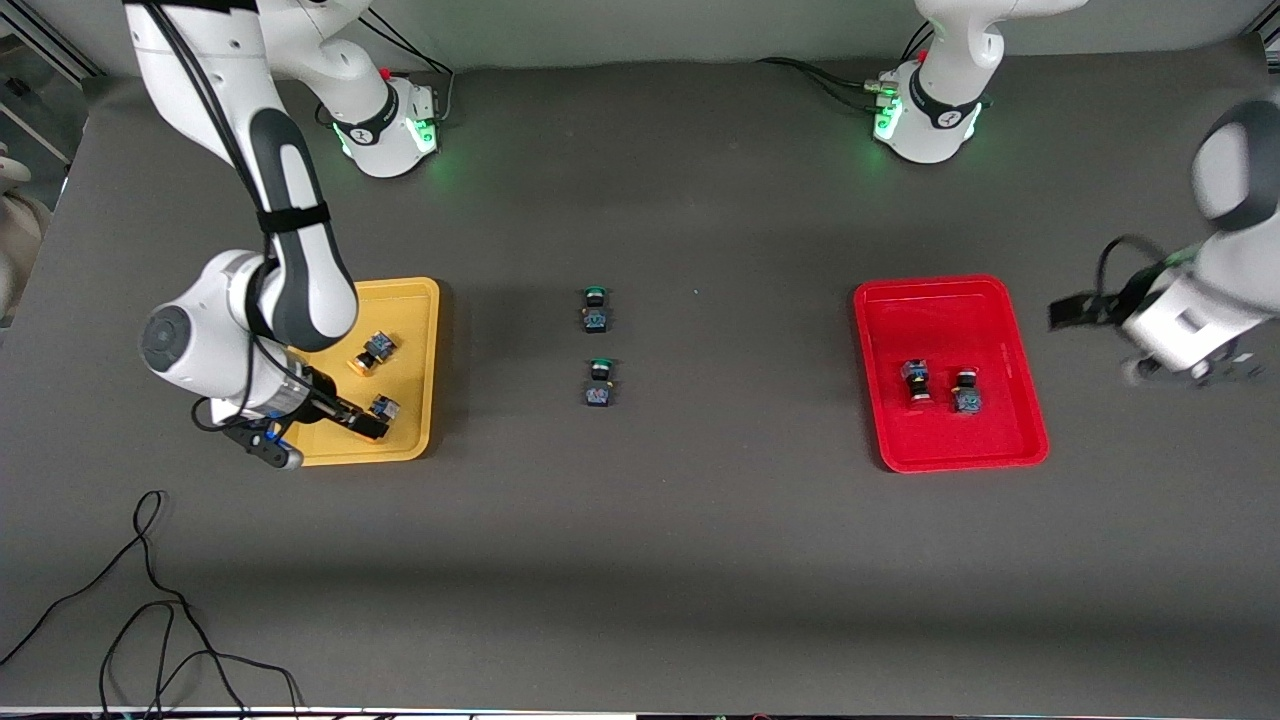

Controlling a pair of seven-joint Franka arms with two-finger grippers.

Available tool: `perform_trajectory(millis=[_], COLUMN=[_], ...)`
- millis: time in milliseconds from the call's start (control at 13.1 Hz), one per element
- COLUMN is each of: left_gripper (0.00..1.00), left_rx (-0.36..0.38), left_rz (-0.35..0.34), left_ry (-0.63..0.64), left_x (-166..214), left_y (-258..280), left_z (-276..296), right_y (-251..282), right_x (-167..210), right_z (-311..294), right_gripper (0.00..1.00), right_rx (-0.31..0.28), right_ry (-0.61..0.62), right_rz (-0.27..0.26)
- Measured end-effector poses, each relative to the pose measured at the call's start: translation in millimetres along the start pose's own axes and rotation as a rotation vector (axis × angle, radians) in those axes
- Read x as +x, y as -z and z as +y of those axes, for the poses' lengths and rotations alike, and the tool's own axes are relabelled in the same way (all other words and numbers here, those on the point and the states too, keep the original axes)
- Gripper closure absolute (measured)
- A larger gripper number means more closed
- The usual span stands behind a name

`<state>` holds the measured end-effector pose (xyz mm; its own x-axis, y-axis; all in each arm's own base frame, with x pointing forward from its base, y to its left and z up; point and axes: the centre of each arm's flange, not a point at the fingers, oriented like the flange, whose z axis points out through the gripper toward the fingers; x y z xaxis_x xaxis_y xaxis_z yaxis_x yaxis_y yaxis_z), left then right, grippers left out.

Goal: Place red and yellow buttons in trays

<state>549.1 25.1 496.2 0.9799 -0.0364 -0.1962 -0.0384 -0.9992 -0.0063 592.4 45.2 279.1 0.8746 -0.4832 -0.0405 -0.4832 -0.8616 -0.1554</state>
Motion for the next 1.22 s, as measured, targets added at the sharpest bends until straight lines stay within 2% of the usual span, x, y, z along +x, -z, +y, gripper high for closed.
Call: perform_trajectory(millis=[229, 535, 841, 1071, 1224], left_gripper=[0.0, 0.0, 0.0, 0.0, 0.0], left_rx=[0.001, 0.012, -0.001, -0.002, -0.002], left_rz=[0.013, 0.055, 0.05, 0.052, 0.052], left_ry=[-0.024, -0.076, -0.067, -0.063, -0.062], left_x=[-19.7, -21.1, -14.1, -12.9, -13.0], left_y=[55.0, 86.8, 95.7, 96.9, 97.3], left_z=[6.1, 37.5, 48.1, 46.3, 45.8], right_y=[48.8, 125.7, 214.2, 270.4, 304.0], right_x=[7.0, 17.3, 26.9, 16.1, -4.8], right_z=[-20.0, -41.6, -15.3, 20.4, 29.4], right_gripper=[0.0, 0.0, 0.0, 0.0, 0.0], right_rx=[0.07, 0.087, 0.086, 0.054, 0.043], right_ry=[0.045, 0.132, 0.197, 0.279, 0.319], right_rz=[0.044, 0.039, 0.114, 0.116, 0.107])
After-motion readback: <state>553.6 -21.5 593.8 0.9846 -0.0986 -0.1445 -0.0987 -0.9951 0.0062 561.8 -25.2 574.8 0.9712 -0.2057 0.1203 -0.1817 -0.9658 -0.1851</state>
